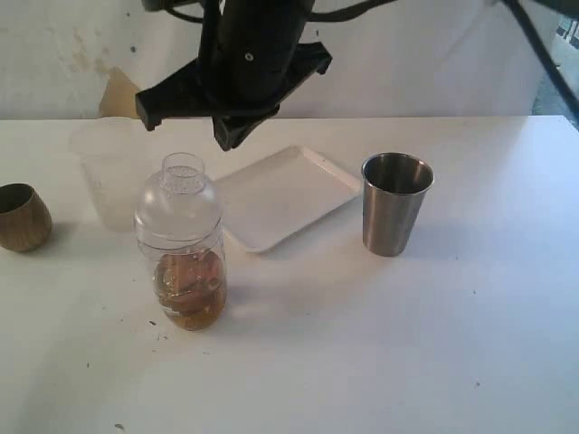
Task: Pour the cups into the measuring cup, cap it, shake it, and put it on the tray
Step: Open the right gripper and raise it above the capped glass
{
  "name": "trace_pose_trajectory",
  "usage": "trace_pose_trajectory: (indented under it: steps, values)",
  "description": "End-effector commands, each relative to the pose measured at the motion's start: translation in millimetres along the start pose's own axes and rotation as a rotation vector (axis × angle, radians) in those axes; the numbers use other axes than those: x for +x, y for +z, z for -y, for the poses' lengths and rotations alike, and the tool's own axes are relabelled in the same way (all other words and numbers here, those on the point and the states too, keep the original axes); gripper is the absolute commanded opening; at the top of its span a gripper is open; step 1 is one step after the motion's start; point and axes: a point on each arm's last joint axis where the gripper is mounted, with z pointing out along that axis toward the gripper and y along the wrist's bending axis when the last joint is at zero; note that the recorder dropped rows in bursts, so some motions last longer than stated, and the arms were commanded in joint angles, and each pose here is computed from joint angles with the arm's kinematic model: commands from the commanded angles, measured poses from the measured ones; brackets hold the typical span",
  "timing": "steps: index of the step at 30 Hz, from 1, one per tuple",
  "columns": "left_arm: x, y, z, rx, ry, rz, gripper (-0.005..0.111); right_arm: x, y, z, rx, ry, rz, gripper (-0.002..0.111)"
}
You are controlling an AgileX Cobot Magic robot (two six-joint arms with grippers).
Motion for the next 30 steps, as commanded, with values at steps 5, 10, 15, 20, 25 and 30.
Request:
trace_pose_trajectory:
  steps: [5,10,15,20,25,30]
  values:
    - [1,0,-0.1,-0.003,0.001,0.009,0.000,3,20,-5,-0.050,0.026,-0.059,0.000]
    - [1,0,-0.1,-0.003,0.001,0.009,0.000,3,19,-13,-0.140,0.010,-0.059,0.000]
    - [1,0,-0.1,-0.003,0.001,0.009,0.000,2,19,-13,-0.140,0.008,-0.046,0.000]
    - [1,0,-0.1,-0.003,0.001,0.009,0.000,1,18,-11,-0.119,-0.001,-0.036,0.000]
    - [1,0,-0.1,-0.003,0.001,0.009,0.000,-9,3,-16,-0.168,0.007,0.062,0.000]
    - [1,0,-0.1,-0.003,0.001,0.009,0.000,-14,-3,-34,-0.224,-0.029,0.142,0.000]
